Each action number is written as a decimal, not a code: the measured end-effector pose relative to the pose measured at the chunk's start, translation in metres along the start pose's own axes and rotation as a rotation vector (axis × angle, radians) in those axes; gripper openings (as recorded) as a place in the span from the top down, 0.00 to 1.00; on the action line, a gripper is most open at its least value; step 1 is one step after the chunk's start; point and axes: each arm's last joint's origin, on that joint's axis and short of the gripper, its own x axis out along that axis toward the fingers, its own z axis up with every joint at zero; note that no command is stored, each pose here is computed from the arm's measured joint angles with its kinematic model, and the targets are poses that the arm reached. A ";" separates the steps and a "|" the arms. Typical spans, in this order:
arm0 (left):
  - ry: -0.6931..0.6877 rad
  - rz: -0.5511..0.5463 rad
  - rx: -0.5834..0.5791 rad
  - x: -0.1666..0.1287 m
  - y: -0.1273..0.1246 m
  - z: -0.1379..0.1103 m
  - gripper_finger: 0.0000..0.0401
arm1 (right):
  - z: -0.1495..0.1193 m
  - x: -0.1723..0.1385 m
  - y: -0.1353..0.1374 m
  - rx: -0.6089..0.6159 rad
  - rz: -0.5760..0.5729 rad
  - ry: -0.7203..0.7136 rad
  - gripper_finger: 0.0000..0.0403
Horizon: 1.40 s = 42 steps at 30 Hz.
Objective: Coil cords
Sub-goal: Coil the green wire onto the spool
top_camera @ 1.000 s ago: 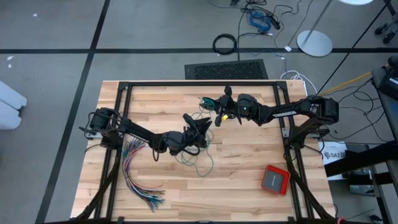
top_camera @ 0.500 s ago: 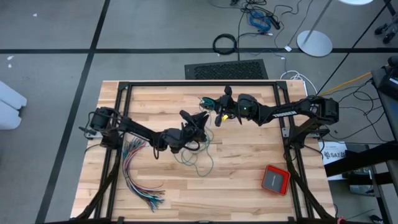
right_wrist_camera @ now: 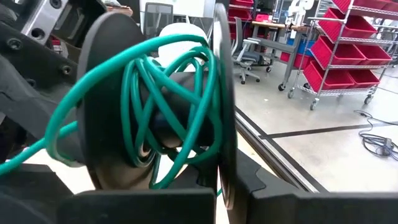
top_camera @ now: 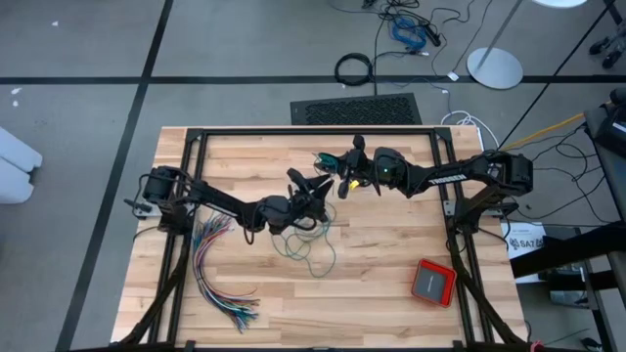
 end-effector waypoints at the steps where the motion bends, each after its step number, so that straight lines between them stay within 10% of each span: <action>1: -0.006 -0.005 -0.007 0.000 0.000 0.000 0.75 | 0.000 0.000 0.000 0.000 0.000 0.000 1.00; 42: 0.037 0.012 -0.102 0.011 0.003 -0.012 0.75 | 0.012 -0.001 0.002 0.160 0.110 -0.117 1.00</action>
